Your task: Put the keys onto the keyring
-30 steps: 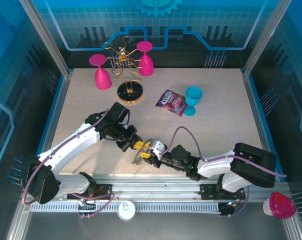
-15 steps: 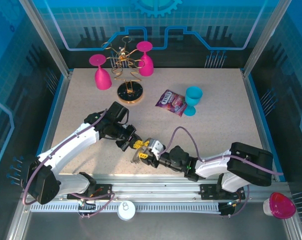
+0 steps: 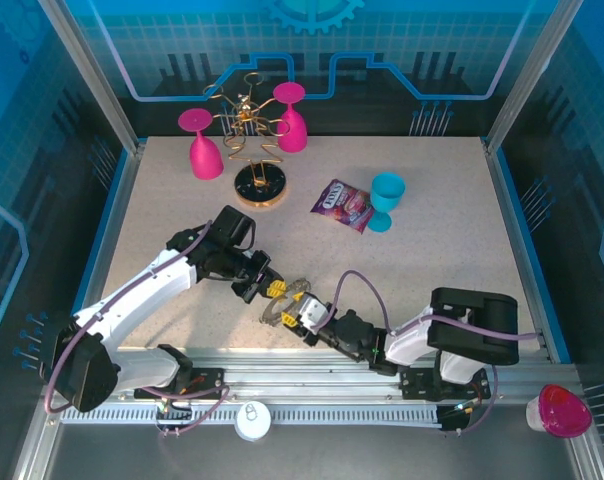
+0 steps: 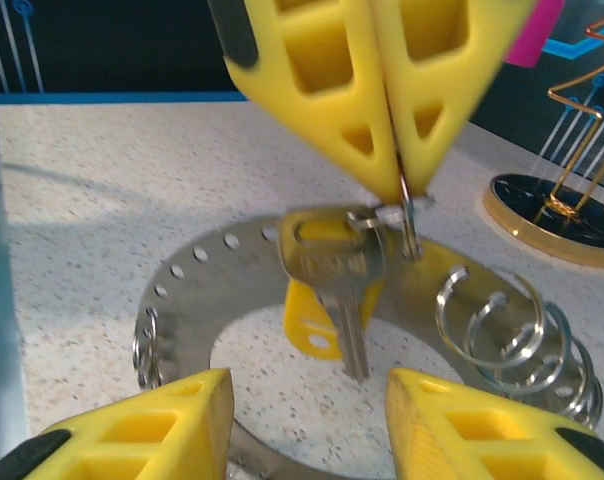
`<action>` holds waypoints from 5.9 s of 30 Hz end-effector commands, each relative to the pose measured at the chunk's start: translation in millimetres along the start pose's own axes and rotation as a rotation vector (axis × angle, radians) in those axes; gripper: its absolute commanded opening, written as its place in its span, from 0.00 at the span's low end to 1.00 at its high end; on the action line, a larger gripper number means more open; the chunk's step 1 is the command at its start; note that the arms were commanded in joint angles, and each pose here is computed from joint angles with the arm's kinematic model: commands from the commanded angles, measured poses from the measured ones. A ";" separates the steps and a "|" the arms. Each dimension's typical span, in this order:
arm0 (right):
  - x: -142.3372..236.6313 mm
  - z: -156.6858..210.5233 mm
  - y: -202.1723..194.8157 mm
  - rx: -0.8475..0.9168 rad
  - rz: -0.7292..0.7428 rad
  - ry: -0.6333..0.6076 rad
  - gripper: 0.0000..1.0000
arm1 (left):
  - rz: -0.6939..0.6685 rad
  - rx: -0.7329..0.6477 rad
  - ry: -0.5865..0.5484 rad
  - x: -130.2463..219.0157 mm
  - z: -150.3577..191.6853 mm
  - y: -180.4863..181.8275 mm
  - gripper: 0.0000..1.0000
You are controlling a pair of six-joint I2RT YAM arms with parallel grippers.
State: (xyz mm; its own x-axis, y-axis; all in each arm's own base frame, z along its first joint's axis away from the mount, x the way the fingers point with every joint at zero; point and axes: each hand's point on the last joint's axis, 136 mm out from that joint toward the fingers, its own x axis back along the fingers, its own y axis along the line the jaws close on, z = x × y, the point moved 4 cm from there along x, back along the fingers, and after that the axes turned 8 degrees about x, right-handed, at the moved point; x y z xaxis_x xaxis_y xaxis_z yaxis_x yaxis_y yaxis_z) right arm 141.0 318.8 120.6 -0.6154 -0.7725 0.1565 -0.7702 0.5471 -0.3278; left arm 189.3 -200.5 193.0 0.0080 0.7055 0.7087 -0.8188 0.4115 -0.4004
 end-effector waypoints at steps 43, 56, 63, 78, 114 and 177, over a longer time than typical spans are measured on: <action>11.3 4.1 -18.7 0.008 0.059 0.018 0.24 | 0.062 0.012 0.047 10.9 7.8 -2.4 0.00; 7.0 -51.1 -22.5 0.001 -0.002 -0.038 0.33 | 0.065 0.012 0.048 11.5 8.2 -1.6 0.00; -1.7 -57.0 -28.4 -0.038 0.038 -0.039 0.30 | 0.065 0.012 0.049 11.2 8.3 -1.7 0.00; -8.4 -36.9 -39.2 -0.080 0.126 0.034 0.16 | 0.064 0.016 0.048 11.2 8.3 -1.0 0.00; -20.4 -53.6 -38.9 0.029 0.042 -0.090 0.15 | 0.060 0.026 0.048 10.5 7.4 1.6 0.00; 23.2 -74.6 -66.9 0.070 -0.540 0.137 0.00 | 0.183 -2.525 -0.145 -7.6 34.6 -0.5 0.24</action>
State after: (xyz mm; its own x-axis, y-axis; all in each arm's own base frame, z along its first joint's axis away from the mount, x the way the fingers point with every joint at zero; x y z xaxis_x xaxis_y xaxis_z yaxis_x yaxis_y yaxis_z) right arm 163.8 281.7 194.7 -0.1717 -0.8532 0.4926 -0.9758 0.0786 -0.2039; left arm 170.7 -219.6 210.1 -0.0727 0.7993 0.5965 0.9970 0.0738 0.0225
